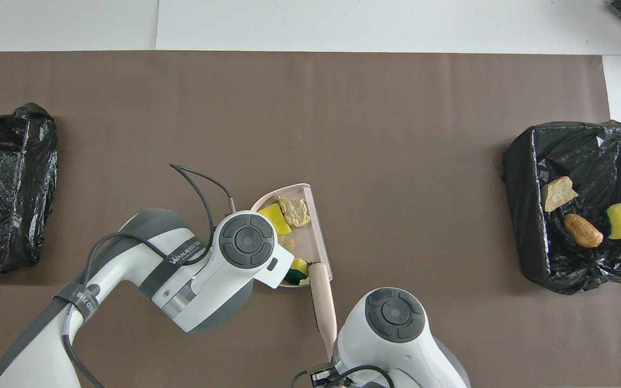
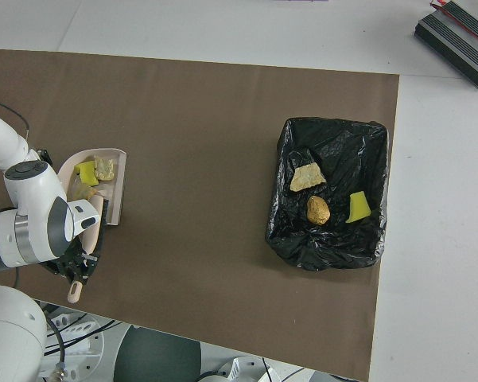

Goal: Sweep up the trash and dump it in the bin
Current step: 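Lift the dustpan with the left gripper while the right gripper withdraws the brush, then carry the dustpan with the left gripper over the black bag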

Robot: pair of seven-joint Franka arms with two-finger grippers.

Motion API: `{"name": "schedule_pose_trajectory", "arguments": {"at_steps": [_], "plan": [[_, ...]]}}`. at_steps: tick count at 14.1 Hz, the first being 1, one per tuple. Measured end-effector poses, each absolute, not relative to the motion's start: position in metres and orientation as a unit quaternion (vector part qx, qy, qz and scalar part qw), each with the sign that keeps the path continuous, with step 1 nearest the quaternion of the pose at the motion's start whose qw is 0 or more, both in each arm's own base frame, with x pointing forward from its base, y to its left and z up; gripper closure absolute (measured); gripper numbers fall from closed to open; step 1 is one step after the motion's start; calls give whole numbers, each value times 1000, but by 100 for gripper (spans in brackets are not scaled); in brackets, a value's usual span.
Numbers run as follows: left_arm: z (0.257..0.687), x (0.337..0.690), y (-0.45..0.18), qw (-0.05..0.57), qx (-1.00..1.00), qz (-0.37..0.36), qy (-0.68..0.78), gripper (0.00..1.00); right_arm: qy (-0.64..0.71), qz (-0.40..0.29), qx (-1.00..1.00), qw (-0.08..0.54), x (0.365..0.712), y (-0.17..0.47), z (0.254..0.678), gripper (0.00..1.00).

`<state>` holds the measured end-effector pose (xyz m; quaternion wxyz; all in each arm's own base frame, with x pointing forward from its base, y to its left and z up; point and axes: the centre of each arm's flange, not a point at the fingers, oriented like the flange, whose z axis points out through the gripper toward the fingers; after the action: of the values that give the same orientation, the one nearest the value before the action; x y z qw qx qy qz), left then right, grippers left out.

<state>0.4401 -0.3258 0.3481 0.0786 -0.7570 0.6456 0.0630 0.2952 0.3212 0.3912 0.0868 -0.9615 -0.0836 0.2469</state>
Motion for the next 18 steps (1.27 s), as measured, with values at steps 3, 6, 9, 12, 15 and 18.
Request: {"name": "schedule_pose_trajectory", "arguments": {"at_steps": [3,6,9,12,15,18], "plan": [[349,441,-326,78,-758,62,645,67,-75,241,-964,83,277,333,406,74],[349,442,-325,78,-758,61,644,67,-69,243,-964,80,271,336,408,74],[349,442,-325,78,-759,61,644,67,-75,252,-962,76,263,333,420,74],[349,442,-325,77,-759,62,643,67,-72,244,-964,79,256,329,438,74],[349,442,-324,76,-760,62,642,67,-71,241,-964,83,256,328,442,74],[349,449,-316,70,-764,63,639,67,-69,240,-965,85,258,327,448,74]]}}
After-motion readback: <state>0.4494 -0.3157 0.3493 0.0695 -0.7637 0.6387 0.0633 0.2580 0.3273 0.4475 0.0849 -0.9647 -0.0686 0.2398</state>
